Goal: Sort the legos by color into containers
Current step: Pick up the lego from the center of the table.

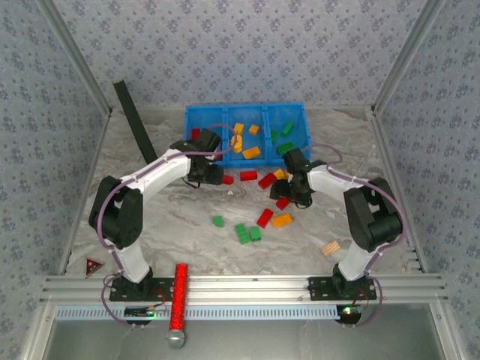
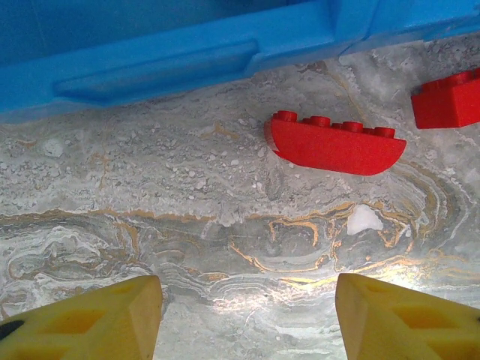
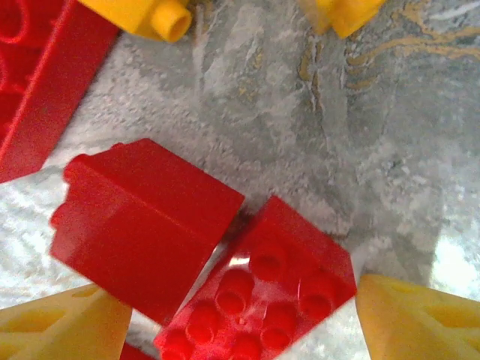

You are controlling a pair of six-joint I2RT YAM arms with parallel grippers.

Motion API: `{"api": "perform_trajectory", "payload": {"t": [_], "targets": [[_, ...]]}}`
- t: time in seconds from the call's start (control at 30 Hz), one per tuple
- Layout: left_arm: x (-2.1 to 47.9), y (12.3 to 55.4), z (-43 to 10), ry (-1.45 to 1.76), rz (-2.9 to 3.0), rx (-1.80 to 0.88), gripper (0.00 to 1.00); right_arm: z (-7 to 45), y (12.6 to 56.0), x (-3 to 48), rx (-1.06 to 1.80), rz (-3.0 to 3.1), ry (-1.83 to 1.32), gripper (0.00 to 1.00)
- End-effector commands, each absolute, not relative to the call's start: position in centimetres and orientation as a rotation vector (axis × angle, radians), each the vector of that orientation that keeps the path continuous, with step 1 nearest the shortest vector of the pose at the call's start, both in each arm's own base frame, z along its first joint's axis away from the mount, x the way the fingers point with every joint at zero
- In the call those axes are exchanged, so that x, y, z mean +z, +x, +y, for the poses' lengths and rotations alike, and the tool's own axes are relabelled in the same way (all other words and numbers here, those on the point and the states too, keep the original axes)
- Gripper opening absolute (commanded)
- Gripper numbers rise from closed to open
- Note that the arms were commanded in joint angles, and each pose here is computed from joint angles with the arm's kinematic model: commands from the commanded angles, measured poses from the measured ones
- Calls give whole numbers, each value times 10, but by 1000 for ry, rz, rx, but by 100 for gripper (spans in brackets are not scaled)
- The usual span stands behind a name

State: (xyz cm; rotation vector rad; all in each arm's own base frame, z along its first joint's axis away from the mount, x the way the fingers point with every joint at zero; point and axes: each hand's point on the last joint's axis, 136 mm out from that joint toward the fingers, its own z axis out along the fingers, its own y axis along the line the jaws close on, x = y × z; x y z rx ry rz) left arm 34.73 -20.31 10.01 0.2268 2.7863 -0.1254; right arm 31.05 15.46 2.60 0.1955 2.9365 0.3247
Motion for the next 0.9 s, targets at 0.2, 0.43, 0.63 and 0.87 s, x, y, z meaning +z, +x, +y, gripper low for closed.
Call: {"api": "perform_trajectory", "payload": {"t": [0.2,0.43,0.63,0.87], "targets": [[112,351,-205,193,2777,-151,64,147,310,16,220,2975,189,42],[105,360,-201,-15,2823,-156,68,144,290,40,238,2987,116,28],[96,356,-228,-284,2836,-347,72,142,297,99,262,2876,-1,26],[83,357,-243,-509,2769,-390,75,161,356,183,270,2616,-247,25]]}}
